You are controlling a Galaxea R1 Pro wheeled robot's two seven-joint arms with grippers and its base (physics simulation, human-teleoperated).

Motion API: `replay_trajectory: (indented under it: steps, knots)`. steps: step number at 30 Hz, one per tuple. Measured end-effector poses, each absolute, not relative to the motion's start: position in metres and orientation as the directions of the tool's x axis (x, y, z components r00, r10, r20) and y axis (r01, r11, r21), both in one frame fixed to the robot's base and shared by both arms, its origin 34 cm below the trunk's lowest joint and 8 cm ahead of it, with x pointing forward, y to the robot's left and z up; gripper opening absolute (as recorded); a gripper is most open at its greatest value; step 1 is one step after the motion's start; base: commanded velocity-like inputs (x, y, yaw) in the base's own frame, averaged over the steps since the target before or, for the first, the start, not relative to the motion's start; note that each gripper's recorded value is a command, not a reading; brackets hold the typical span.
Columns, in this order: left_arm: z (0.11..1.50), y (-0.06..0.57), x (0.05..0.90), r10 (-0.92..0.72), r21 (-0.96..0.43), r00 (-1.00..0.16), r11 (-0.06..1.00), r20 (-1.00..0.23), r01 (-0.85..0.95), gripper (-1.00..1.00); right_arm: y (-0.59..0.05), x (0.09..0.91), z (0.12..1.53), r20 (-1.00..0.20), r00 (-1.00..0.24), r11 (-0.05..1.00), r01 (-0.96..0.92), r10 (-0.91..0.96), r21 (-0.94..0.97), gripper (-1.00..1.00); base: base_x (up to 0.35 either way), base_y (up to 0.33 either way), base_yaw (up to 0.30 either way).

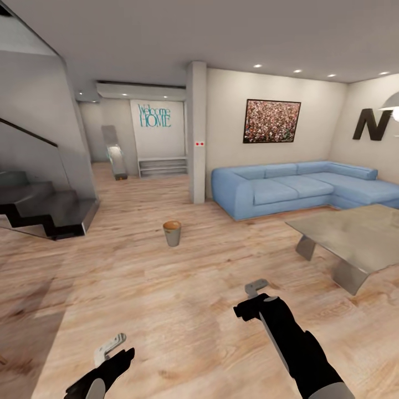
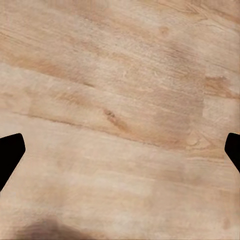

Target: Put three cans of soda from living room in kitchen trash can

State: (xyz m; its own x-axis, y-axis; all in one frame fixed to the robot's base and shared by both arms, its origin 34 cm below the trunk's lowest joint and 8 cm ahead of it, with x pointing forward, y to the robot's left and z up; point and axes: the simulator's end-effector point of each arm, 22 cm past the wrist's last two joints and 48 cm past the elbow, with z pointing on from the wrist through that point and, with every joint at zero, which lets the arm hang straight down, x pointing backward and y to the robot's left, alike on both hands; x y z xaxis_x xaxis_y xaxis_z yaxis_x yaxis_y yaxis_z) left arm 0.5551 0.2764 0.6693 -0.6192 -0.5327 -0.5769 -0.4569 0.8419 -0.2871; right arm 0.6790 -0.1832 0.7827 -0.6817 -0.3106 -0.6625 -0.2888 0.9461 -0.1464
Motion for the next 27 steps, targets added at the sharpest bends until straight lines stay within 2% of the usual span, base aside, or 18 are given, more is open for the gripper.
replay_trajectory:
  steps: [27]
  knots:
    - [0.6665, 0.2764, 0.5539, -0.535, -0.286, -0.622, 0.841, -0.572, -0.46, 1.0, -0.1849, 0.6785, 0.7753, -0.648, -0.696, 0.947, -0.289, -0.31, -0.144, 1.0, 0.283, 0.237, 0.0]
